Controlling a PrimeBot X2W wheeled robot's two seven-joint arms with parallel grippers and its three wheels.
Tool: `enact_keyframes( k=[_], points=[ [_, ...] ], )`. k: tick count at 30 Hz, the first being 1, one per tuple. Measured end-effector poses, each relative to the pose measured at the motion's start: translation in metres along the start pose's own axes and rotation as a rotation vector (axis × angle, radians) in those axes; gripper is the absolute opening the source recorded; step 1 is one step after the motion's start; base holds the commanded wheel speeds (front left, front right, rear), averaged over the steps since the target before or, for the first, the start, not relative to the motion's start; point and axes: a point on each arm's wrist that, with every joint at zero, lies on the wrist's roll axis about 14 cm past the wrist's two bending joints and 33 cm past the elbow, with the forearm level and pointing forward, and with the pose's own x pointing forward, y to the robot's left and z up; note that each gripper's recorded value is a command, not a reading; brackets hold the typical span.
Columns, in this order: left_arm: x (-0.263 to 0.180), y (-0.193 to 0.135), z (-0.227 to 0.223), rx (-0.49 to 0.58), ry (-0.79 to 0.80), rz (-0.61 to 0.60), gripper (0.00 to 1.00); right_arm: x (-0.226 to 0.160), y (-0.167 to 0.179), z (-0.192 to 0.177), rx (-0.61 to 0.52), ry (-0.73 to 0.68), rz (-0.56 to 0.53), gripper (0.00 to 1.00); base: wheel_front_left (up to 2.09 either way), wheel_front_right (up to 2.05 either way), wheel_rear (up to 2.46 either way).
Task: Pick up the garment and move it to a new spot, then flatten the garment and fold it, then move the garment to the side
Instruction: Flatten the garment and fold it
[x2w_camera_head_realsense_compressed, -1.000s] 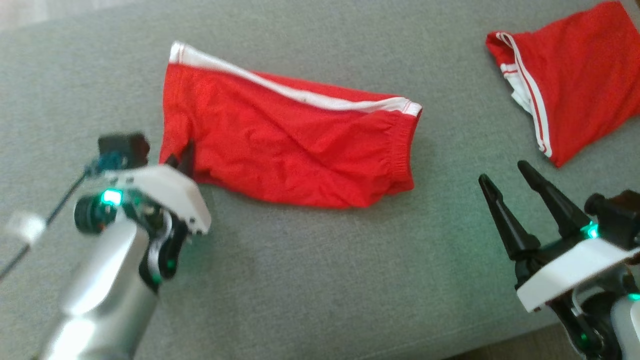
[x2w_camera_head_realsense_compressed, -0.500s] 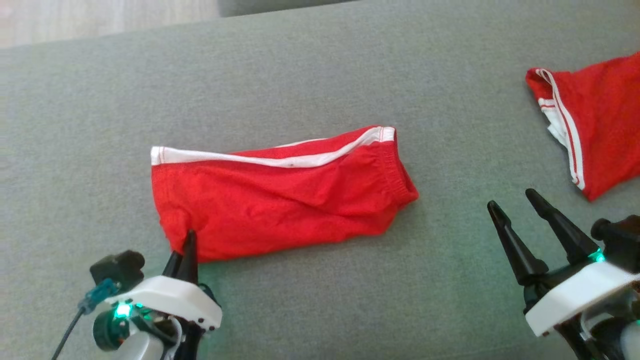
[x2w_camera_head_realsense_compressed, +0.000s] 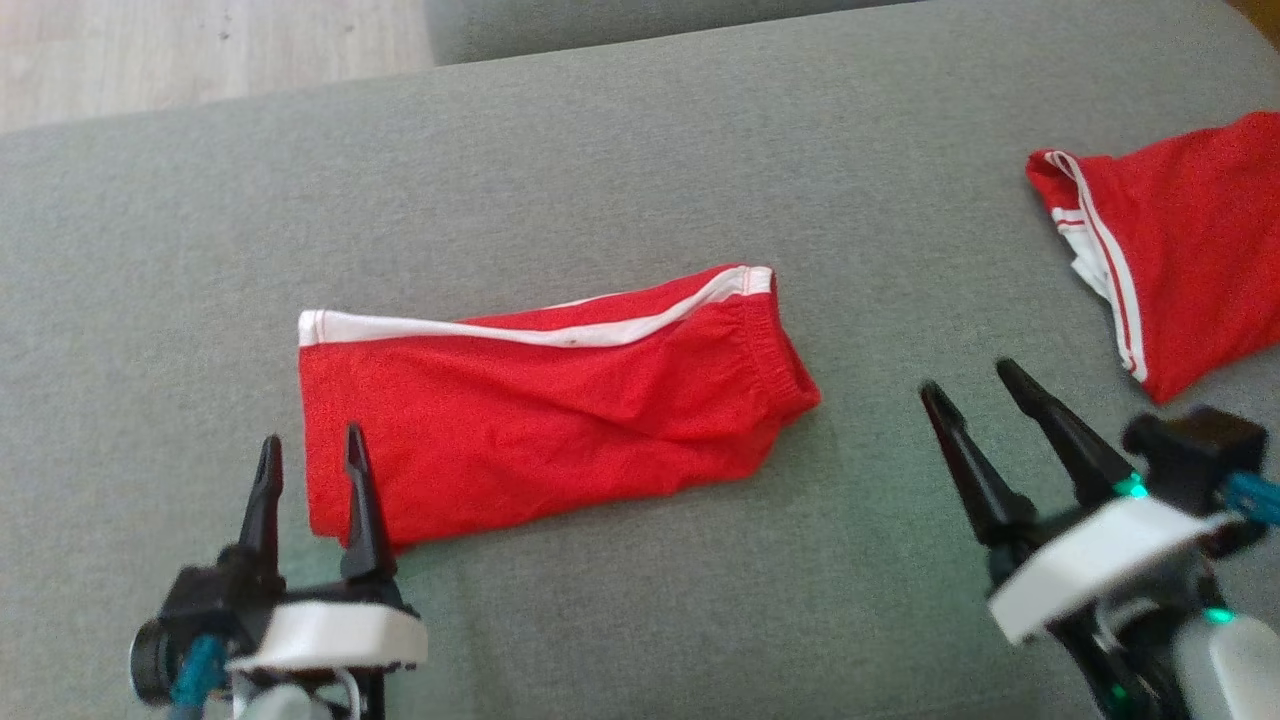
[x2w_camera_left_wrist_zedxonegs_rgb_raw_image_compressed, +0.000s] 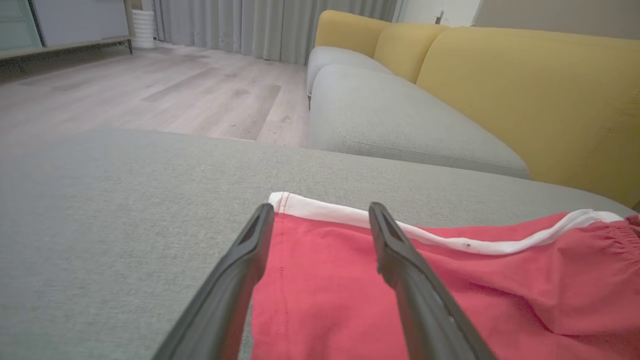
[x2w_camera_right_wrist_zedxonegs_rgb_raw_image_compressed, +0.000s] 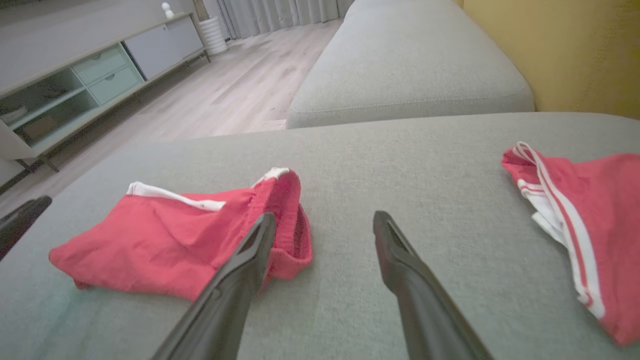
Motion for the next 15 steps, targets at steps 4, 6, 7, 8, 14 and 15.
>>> enact_keyframes(
  k=[4,6,7,8,14,15],
  points=[
    [-0.012,0.011,0.004,0.067,-0.039,0.05,1.0,0.026,0.017,0.008,0.034,-0.018,0.029,1.0,0.0,0.0,0.0],
    [-0.017,0.012,0.011,0.083,-0.074,0.074,1.0,0.038,0.027,0.007,0.023,-0.007,0.047,1.0,0.0,0.0,0.0],
    [-0.019,0.012,0.014,0.08,-0.089,0.089,1.0,0.044,0.031,0.004,0.026,0.005,0.056,1.0,0.0,0.0,0.0],
    [-0.022,0.011,0.015,0.074,-0.1,0.096,1.0,0.049,0.035,0.0,0.024,0.023,0.064,1.0,0.0,0.0,0.0],
    [-0.039,0.019,-0.001,0.074,-0.065,0.13,1.0,0.08,0.043,-0.031,-0.01,0.149,0.083,1.0,0.0,0.0,0.0],
    [-0.04,0.024,-0.003,0.076,-0.061,0.142,1.0,0.089,0.041,-0.04,-0.042,0.184,0.078,1.0,0.0,0.0,0.0]
  ],
)
